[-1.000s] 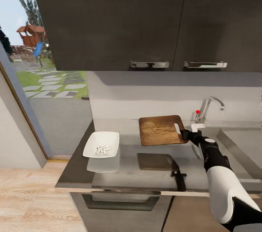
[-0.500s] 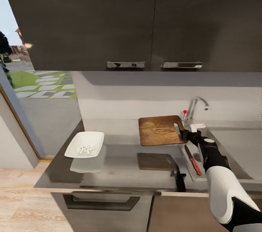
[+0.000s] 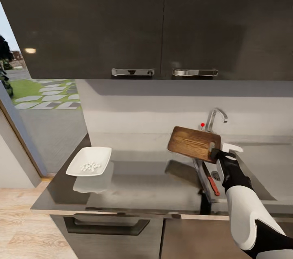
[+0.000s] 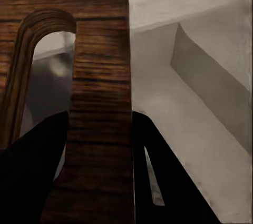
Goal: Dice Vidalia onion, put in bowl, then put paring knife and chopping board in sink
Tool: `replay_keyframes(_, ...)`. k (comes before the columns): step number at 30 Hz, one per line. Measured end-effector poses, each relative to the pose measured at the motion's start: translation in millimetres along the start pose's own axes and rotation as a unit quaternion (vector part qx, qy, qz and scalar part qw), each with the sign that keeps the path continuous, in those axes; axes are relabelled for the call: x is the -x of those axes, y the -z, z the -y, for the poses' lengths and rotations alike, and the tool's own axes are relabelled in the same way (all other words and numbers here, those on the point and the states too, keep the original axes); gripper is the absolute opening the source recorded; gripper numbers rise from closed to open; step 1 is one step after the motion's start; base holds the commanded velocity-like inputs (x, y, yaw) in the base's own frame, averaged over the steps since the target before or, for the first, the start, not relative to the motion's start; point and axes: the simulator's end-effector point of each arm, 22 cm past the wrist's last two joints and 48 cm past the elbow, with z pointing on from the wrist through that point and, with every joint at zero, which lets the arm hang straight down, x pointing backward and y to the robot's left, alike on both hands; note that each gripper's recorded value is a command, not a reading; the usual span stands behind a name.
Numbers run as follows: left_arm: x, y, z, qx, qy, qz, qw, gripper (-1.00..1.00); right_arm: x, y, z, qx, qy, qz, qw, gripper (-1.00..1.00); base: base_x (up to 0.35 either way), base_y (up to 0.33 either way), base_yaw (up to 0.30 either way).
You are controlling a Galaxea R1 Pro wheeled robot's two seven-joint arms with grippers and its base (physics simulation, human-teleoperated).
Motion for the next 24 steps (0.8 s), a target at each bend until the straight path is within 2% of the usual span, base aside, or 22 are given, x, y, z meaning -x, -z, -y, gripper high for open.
replay_keyframes(2,0,0.0,0,0.000,0.000,-0.001,1.0000,1.00,-18,2.3,0,-0.028,-0.043,-0.023,0.9984,-1.00,0.000,0.000,0.000)
replay_keyframes(3,0,0.0,0,0.000,0.000,0.000,1.0000,1.00,-23,3.5,3,-0.041,-0.056,-0.029,0.9971,-1.00,0.000,0.000,0.000)
replay_keyframes(5,0,0.0,0,0.000,0.000,0.000,1.0000,1.00,-35,7.1,14,-0.081,-0.096,-0.046,0.9910,-1.00,0.000,0.000,0.000)
replay_keyframes(8,-2,0.4,-1,0.001,0.000,-0.003,1.0000,1.00,-48,12.6,29,-0.125,-0.133,-0.066,0.9810,-1.00,0.000,0.000,0.000)
replay_keyframes(12,-4,0.6,-1,0.001,-0.002,-0.005,1.0000,1.00,-56,23.7,55,-0.194,-0.153,-0.075,0.9662,-1.00,0.000,0.000,0.000)
replay_keyframes(15,-4,0.7,-1,0.000,-0.002,-0.004,1.0000,1.00,-54,36.6,81,-0.254,-0.163,-0.074,0.9507,-1.00,0.000,0.000,0.000)
replay_keyframes(18,-4,0.7,-1,0.000,-0.002,-0.004,1.0000,1.00,-38,55.1,107,-0.313,-0.178,-0.059,0.9310,-1.00,0.000,0.000,0.000)
replay_keyframes(19,-4,0.8,0,0.000,-0.002,-0.005,1.0000,1.00,-34,65.5,116,-0.339,-0.188,-0.057,0.9199,-1.00,0.000,0.000,0.000)
replay_keyframes(20,-4,0.8,0,-0.001,-0.002,-0.004,1.0000,1.00,-28,74.0,122,-0.358,-0.190,-0.051,0.9127,-1.00,0.000,0.000,0.000)
replay_keyframes(22,-4,0.9,0,-0.001,-0.002,-0.004,1.0000,1.00,-31,81.2,123,-0.374,-0.200,-0.058,0.9039,-1.00,0.000,0.000,0.000)
replay_keyframes(24,-5,0.9,0,0.000,-0.002,-0.005,1.0000,1.00,-44,87.9,113,-0.380,-0.218,-0.080,0.8953,-1.00,0.000,0.000,0.000)
